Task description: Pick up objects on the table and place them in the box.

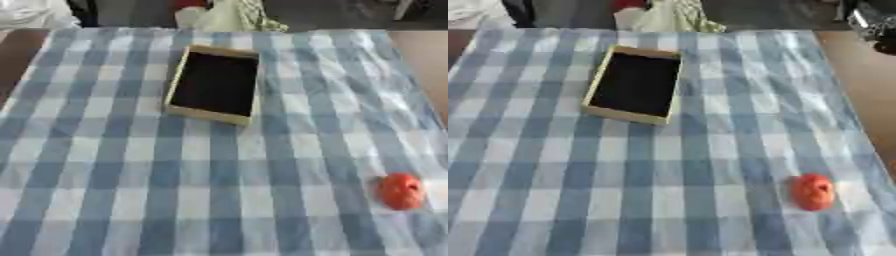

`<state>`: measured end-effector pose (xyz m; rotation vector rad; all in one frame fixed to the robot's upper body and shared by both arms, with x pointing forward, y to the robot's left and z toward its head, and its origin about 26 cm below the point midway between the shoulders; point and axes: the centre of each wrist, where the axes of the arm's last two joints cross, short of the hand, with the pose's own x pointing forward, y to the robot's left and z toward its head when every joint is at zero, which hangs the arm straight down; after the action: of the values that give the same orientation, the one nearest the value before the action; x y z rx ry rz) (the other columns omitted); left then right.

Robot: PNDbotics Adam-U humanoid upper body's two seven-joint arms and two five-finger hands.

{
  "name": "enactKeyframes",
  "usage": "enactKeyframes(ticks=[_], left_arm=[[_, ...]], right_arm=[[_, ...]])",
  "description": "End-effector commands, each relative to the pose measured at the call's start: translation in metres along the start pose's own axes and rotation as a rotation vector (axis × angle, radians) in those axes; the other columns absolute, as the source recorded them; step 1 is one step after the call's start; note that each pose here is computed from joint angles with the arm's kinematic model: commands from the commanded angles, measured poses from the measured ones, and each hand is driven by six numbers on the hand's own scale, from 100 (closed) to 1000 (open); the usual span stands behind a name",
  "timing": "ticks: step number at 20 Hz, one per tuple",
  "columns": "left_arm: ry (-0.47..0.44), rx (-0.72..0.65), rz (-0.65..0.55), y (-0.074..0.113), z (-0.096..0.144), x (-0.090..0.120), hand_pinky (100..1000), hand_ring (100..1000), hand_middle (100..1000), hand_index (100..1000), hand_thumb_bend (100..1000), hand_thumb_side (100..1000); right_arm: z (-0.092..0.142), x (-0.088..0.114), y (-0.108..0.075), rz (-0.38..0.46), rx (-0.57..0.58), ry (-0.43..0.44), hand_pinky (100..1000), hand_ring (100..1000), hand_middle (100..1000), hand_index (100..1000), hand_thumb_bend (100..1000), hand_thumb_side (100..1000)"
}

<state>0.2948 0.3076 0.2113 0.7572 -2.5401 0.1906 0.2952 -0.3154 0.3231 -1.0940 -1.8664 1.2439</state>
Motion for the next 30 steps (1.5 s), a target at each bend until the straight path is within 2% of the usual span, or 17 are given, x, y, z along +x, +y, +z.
enactKeyframes(ticks=[1, 11, 19, 23, 30], left_arm=[[-0.033, -0.003, -0.004, 0.003, -0.007, 0.005, 740, 761, 705, 818, 563, 665], [-0.031, -0.004, -0.005, 0.003, -0.007, 0.005, 740, 761, 705, 818, 563, 665], [-0.032, -0.018, -0.008, 0.003, -0.007, 0.005, 740, 761, 705, 818, 563, 665], [-0.031, -0.025, -0.007, 0.003, -0.007, 0.005, 740, 761, 705, 818, 563, 665], [-0.033, -0.033, -0.007, 0.003, -0.007, 0.005, 740, 761, 706, 818, 562, 665]], right_arm=[[0.001, 0.002, -0.01, 0.027, -0.026, -0.003, 779, 764, 658, 822, 100, 844], [0.001, 0.002, -0.01, 0.033, -0.011, -0.012, 787, 772, 669, 824, 100, 842], [0.0, 0.005, -0.012, 0.095, 0.173, -0.039, 812, 803, 710, 829, 100, 859], [0.0, 0.012, -0.01, 0.102, 0.269, -0.069, 818, 816, 728, 835, 100, 875], [0.0, 0.017, -0.005, 0.093, 0.373, -0.097, 821, 826, 741, 841, 100, 893]])
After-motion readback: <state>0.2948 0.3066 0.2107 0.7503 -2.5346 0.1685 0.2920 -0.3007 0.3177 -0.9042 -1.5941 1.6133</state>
